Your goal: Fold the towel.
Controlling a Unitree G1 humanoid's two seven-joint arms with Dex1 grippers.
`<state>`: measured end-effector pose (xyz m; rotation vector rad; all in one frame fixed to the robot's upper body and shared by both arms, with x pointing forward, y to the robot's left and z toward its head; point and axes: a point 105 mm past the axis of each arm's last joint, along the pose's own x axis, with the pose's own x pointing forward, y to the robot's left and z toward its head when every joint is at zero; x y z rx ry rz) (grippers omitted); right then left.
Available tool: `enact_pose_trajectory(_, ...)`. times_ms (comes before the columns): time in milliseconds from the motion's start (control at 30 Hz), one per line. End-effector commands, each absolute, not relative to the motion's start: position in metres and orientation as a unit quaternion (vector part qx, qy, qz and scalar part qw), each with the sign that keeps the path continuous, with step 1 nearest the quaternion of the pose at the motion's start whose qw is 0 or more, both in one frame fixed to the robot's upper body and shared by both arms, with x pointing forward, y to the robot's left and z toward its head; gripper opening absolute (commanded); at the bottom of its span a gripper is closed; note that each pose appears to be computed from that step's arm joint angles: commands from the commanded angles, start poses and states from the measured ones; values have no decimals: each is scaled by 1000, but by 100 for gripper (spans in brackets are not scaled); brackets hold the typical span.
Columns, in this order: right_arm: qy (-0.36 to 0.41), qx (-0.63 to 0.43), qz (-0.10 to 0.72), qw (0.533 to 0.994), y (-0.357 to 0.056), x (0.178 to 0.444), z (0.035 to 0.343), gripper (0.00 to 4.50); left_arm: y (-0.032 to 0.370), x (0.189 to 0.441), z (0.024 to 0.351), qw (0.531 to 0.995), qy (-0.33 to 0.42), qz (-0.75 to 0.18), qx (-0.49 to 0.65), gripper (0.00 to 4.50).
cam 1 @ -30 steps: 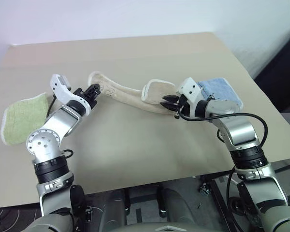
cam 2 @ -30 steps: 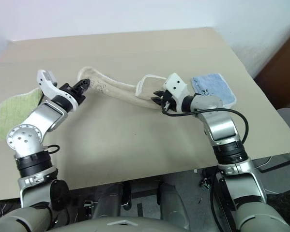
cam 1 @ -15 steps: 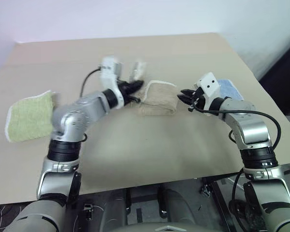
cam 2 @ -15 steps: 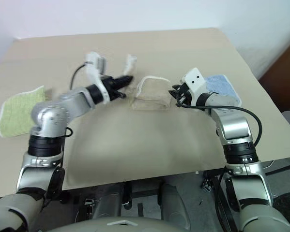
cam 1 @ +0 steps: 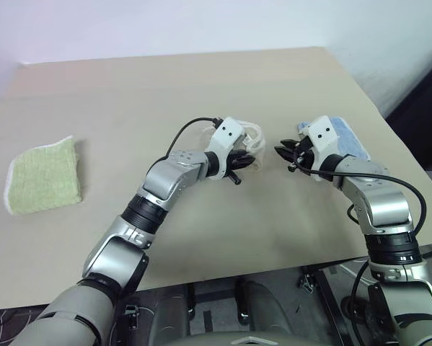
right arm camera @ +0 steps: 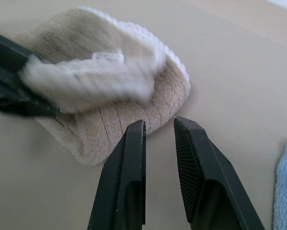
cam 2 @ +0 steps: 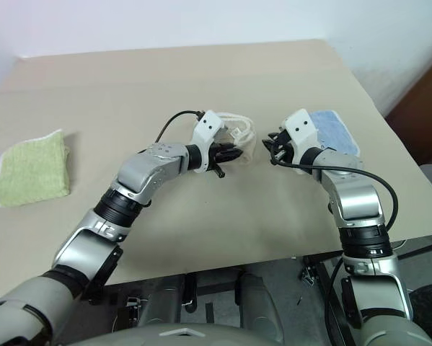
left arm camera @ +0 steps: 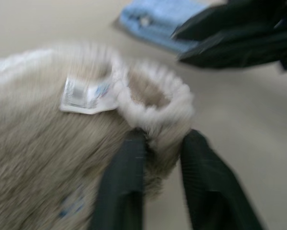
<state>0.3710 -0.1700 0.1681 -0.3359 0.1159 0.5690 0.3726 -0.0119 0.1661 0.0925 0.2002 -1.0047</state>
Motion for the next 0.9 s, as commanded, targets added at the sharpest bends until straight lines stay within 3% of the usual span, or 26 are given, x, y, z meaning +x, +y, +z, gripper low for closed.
enact_pose_trajectory(33,25,-171,271,947,-174,369,188,94,-9,369,194,868,60,-493,-16,260)
enact_pose_trajectory(233,10,-178,262,948,-174,377,198,94,14,371,211,881,33,-468,-59,449)
enact_pose_trajectory(333,-4,-162,258,952,-174,382,210,94,35,379,218,899,19,-434,-56,449)
enact_pose_trajectory(367,-7,-160,263,951,-172,382,212,61,40,381,219,904,16,-424,-50,450)
enact_pose_trajectory(467,-8,-162,289,943,-160,382,214,0,63,390,224,921,-1,-388,-20,392)
enact_pose_trajectory(700,-12,-143,328,934,-129,388,214,0,67,396,207,924,13,-381,21,153)
enact_pose_trajectory(800,15,-126,336,933,-114,402,195,0,55,403,188,921,37,-384,50,56)
enact_pose_trajectory(900,48,-80,326,941,-110,415,182,0,48,411,174,920,50,-382,71,56)
